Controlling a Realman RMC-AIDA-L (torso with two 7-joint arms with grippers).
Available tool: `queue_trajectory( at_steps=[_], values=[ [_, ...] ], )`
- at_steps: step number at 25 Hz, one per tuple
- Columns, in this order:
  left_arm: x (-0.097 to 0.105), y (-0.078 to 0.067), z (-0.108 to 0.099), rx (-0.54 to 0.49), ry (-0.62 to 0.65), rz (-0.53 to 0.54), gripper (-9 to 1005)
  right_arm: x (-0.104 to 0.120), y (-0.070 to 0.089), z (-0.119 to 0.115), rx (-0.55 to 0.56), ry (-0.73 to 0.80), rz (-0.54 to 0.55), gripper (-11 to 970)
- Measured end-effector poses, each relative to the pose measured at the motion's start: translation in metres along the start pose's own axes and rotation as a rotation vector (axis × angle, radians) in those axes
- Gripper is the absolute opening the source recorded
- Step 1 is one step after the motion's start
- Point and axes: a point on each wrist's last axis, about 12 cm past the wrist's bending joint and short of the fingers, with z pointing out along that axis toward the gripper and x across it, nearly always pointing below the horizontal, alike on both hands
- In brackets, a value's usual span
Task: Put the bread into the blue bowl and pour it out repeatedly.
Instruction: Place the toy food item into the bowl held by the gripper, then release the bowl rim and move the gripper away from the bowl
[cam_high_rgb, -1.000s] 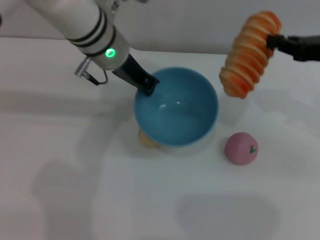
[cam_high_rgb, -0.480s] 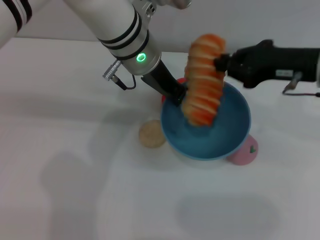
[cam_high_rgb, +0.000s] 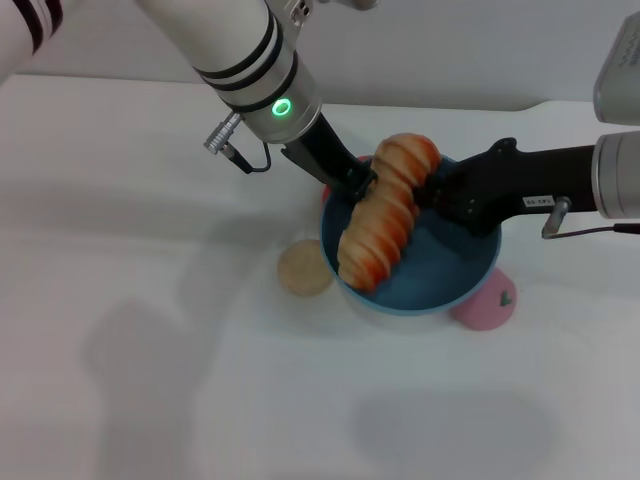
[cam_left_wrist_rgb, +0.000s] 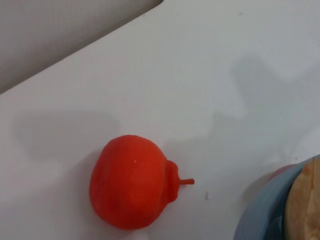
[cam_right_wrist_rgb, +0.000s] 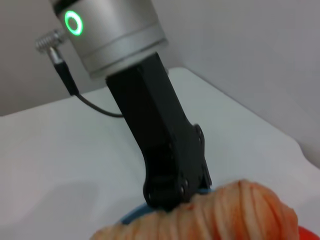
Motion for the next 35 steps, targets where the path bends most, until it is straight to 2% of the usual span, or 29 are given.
queue_trajectory(
  at_steps=[3,11,19,22,30,35],
  values=[
    [0.0,0.0,0.0,-0.002,0.002,0.0,12,0.001,-0.001,-0.003,0.009,-0.003,0.007,56],
    [-0.002,0.0,-0.002,-0.013,0.011,0.007,13,-0.003,0.002,-0.016,0.035,-0.031,0.003,170],
    [-0.002,-0.001,-0.002,-0.012,0.017,0.003,12,0.008,0.006,-0.031,0.051,-0.054,0.083,244],
    [-0.002,-0.001,-0.003,-0.012,0.017,0.004,12,0.011,0.007,-0.041,0.064,-0.108,0.114,430],
    [-0.001,-0.002,-0.001,-0.012,0.033,0.0,13,0.021,0.001,-0.063,0.122,-0.19,0.183,430],
    [0.007,-0.002,0.001,0.002,0.084,-0.014,13,0.031,-0.005,-0.079,0.171,-0.287,0.22,431]
  ],
)
